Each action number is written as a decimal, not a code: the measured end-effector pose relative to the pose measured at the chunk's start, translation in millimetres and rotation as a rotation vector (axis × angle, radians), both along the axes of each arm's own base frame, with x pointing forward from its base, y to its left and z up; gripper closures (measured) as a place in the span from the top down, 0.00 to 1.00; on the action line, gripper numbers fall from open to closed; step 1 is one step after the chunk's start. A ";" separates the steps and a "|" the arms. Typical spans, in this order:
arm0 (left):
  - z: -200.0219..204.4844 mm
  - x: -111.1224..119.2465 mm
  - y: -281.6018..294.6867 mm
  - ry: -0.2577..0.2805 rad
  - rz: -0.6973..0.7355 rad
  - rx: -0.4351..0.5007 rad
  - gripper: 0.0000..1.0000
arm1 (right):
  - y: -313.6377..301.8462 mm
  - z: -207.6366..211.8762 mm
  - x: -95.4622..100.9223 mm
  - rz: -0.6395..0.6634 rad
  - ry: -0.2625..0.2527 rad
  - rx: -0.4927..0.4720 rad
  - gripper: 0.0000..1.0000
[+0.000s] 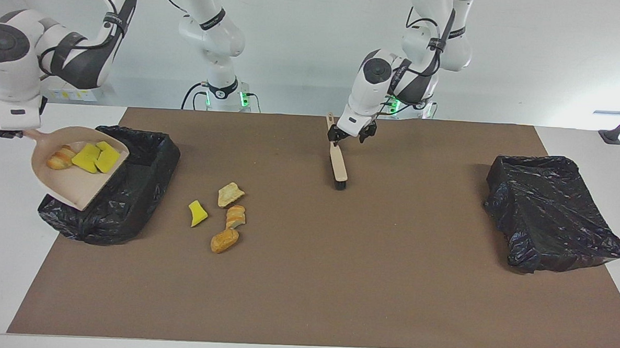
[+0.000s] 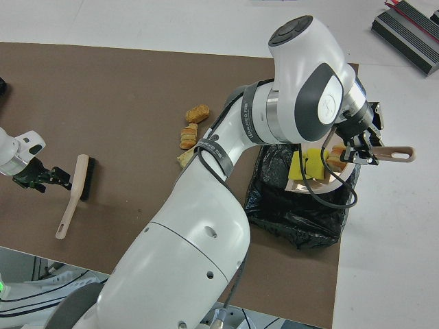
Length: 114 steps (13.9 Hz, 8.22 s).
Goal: Sweep and dump trash in bin
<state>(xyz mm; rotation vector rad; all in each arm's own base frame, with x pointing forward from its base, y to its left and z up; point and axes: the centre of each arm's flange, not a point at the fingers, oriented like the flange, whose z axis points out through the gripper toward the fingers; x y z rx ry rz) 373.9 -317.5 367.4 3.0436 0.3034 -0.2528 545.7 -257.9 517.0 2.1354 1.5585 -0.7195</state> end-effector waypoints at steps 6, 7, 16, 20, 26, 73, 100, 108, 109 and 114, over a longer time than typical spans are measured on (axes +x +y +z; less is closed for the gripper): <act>84.6 58.3 104.3 -0.033 -0.062 -0.017 1.00 | 59.8 16.5 13.9 0.090 0.076 -0.275 0.33; 94.3 63.4 123.2 -0.044 -0.079 -0.016 1.00 | 59.7 15.3 11.2 0.088 0.079 -0.280 0.33; 203.1 112.3 247.3 -0.155 -0.181 0.002 1.00 | 76.0 56.2 -4.6 0.165 0.064 -0.182 0.33; 264.8 108.7 258.6 -0.171 -0.171 0.004 1.00 | 91.3 66.2 -10.8 0.157 -0.001 -0.017 0.33; 282.4 111.3 269.6 -0.154 -0.164 0.021 1.00 | 123.1 53.4 -8.9 0.072 -0.067 0.186 0.33; 283.1 138.7 264.5 -0.254 -0.197 0.019 1.00 | 650.8 -82.4 -20.3 -1.285 -0.262 0.454 1.00; 36.3 191.1 -54.8 -0.185 -0.229 -0.021 1.00 | 661.4 -154.2 -219.0 -1.257 -0.324 0.352 0.26; -5.6 161.8 -77.6 -0.134 -0.277 -0.002 0.99 | 565.1 -101.0 -180.8 -1.436 -0.369 0.211 0.26; -7.3 161.4 -77.1 -0.131 -0.278 0.000 0.92 | 552.4 -102.7 -171.6 -1.450 -0.393 0.200 0.26; -10.3 159.7 -77.9 -0.126 -0.282 0.002 0.65 | 483.2 -115.6 -129.4 -1.489 -0.497 0.134 0.26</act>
